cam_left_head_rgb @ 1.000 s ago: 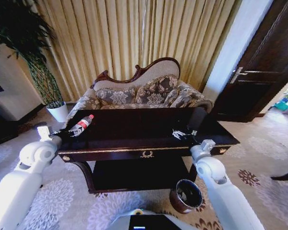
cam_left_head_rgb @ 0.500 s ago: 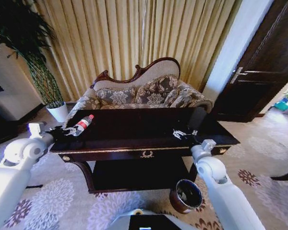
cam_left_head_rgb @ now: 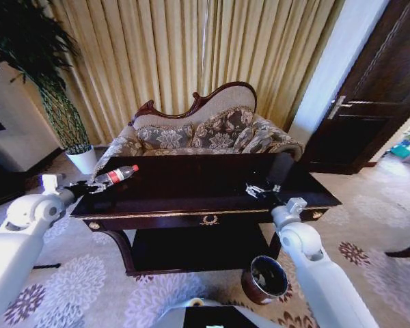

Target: Move to the front of the table and place the trash on the table into the trash bin.

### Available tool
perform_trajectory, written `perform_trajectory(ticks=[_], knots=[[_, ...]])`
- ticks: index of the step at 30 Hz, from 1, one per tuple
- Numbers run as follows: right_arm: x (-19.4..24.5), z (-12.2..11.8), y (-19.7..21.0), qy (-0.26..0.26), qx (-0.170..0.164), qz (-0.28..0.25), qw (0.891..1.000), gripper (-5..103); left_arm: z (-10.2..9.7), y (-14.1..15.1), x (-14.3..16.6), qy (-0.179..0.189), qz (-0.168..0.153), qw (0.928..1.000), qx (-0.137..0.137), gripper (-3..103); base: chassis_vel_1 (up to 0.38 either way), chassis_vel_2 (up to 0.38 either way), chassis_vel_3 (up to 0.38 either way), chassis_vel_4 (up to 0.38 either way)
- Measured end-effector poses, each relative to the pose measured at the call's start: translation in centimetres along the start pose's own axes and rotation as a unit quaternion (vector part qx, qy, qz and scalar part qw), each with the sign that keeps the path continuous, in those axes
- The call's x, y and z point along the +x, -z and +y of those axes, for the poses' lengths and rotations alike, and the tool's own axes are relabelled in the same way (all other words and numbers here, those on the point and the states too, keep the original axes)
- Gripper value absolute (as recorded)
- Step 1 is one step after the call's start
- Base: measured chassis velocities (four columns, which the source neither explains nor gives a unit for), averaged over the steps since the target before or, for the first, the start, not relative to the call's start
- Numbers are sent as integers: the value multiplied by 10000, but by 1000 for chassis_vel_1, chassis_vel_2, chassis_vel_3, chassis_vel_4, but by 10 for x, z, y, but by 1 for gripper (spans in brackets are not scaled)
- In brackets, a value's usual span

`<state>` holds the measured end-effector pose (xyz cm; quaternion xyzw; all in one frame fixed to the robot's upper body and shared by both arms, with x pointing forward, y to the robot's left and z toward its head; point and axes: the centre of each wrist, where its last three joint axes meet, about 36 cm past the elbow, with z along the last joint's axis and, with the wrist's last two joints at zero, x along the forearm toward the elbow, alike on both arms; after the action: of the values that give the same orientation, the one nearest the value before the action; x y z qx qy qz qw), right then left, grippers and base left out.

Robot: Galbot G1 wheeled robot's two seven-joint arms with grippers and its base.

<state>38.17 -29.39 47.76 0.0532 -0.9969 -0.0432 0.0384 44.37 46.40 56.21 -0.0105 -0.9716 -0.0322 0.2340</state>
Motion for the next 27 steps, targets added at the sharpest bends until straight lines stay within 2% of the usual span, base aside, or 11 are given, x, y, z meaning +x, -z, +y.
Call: perform_trajectory(ticks=[10, 15, 20, 22, 24, 25, 27], knots=[[0, -2, 0, -30, -6, -2, 10000, 100, -27, 7, 20, -106, -301, 9994, -136, 100, 0, 0, 0, 0], [0, -2, -1, -41, -8, -5, 10000, 100, -31, 16, 30, -88, -471, 9986, -210, 100, 0, 0, 0, 0], [1, -4, -1, -74, -9, 0, 10000, 100, -12, 34, 30, 26, -511, 9983, -267, 100, 0, 0, 0, 0], [1, -5, -2, -87, -10, 3, 10000, 100, -4, 38, 30, 5, -461, 9985, -305, 100, 0, 0, 0, 0], [2, -6, -3, -109, -16, 9, 9999, 100, 12, 44, 27, -65, -323, 9987, -397, 100, 0, 0, 0, 0], [2, -6, -3, -109, -16, 9, 9999, 100, 12, 44, 27, -65, -323, 9987, -397, 100, 0, 0, 0, 0], [2, -6, -4, -119, -19, 15, 9999, 100, 25, 47, 23, -215, -203, 9986, -444, 100, 0, 0, 0, 0]])
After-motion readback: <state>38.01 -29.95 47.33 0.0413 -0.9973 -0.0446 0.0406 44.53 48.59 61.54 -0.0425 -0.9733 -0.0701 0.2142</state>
